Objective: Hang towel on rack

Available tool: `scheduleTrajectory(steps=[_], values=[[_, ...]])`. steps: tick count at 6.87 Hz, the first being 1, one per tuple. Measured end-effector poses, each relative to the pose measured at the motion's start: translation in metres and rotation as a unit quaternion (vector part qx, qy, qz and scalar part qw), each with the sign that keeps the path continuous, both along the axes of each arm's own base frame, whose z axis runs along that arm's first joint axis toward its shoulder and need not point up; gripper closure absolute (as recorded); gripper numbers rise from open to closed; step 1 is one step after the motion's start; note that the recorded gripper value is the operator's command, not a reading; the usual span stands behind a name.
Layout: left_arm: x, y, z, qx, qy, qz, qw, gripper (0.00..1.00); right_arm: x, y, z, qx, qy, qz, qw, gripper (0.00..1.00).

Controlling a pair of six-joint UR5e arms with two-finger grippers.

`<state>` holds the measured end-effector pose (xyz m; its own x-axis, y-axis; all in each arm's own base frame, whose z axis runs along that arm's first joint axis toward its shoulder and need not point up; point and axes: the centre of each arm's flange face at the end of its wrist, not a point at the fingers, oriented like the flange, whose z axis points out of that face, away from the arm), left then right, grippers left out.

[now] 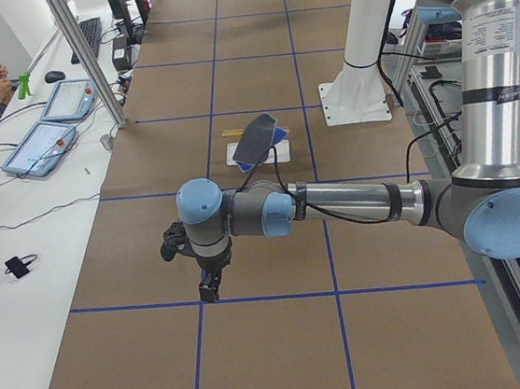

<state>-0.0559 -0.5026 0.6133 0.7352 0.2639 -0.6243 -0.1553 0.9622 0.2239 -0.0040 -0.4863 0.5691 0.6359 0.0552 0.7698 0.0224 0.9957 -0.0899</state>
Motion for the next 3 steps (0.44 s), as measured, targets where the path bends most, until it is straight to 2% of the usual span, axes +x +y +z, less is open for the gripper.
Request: scheduleTrajectory(steps=[3], values=[[0.0044,0.0015,-0.0085,0.004,0.031,0.004,0.9995,0.02,0.0033,0.0025,0.0073,-0.002,0.021,0.0,0.9998,0.0]])
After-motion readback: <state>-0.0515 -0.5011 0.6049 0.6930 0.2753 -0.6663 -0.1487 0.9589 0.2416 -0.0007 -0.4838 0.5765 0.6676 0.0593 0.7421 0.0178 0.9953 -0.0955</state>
